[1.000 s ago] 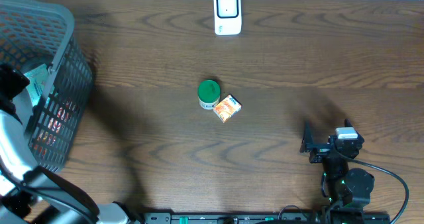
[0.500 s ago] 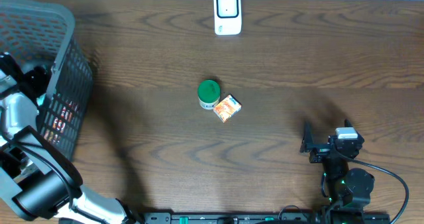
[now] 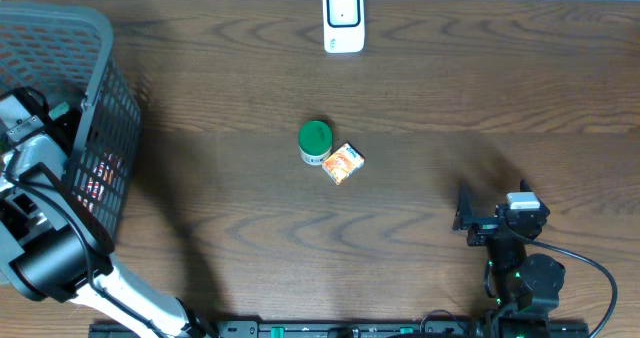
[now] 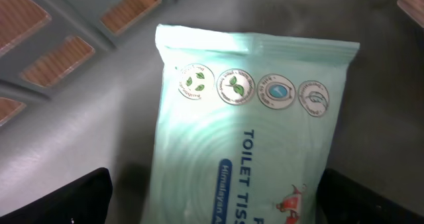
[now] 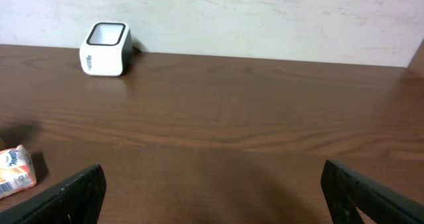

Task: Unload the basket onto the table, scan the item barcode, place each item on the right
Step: 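Reach the left gripper into the basket and grasp the mint-green tissue pack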

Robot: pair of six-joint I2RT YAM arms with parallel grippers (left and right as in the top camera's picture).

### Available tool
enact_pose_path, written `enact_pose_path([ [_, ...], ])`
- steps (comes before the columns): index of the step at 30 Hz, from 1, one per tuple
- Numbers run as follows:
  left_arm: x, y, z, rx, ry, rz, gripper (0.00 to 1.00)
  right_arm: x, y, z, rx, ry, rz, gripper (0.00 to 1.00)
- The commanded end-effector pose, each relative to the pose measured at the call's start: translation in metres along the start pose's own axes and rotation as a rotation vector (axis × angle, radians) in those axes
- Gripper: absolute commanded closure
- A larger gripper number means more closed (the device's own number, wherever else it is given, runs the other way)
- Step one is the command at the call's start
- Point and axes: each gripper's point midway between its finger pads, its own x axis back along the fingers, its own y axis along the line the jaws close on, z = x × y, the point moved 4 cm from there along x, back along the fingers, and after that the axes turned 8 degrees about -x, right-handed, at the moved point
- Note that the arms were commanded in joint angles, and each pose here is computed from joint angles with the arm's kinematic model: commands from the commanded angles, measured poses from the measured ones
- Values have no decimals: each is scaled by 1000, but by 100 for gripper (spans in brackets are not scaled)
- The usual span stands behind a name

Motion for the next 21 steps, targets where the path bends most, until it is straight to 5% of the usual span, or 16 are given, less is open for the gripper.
enact_pose_path([
  [1, -10, -1, 8, 21, 30, -10, 0, 0, 1, 1, -12, 5, -5, 1],
  [5, -11, -1, 9, 20, 34, -10, 0, 0, 1, 1, -12, 5, -5, 1],
  [11, -9, -1, 16, 17, 70, -10, 47, 0, 1, 1, -12, 5, -5, 1],
  [16, 11, 12, 3, 38, 35, -24, 49, 0, 1, 1, -12, 5, -5, 1],
  [21, 83, 39, -43, 112, -146, -55, 47, 0, 1, 1, -12, 5, -5, 1],
])
